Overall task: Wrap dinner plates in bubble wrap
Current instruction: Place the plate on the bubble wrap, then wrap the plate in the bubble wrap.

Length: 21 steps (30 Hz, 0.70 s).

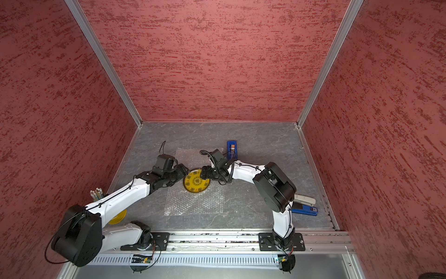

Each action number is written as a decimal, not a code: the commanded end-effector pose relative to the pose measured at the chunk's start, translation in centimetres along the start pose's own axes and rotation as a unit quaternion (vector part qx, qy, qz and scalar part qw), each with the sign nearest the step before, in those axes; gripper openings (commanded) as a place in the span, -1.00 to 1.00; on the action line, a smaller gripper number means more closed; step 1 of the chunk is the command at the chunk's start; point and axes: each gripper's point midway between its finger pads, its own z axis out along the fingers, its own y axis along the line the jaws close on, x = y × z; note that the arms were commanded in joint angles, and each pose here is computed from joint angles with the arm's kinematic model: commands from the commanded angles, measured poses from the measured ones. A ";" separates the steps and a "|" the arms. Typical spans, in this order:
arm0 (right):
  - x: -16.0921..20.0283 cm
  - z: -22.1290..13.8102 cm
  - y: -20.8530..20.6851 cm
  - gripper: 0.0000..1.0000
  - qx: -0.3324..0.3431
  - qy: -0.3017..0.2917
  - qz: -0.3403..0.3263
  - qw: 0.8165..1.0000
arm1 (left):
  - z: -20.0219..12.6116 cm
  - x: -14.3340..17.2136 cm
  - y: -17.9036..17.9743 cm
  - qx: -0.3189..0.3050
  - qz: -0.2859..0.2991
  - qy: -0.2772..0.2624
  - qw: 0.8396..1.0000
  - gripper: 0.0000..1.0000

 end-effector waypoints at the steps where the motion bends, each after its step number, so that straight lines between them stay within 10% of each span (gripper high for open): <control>1: 0.8 -3.9 -0.6 0.64 0.055 -0.037 -0.021 0.998 | 0.5 -0.1 -0.7 0.016 -0.007 0.001 1.000 0.45; 9: 12.2 -6.9 -5.5 -0.38 0.081 0.049 0.052 0.994 | 1.1 -0.2 -0.7 0.016 -0.014 -0.003 1.000 0.42; 21: 15.5 -4.7 -6.4 -0.43 0.053 0.090 0.090 0.991 | 1.1 -0.2 0.7 0.000 -0.028 0.002 1.000 0.36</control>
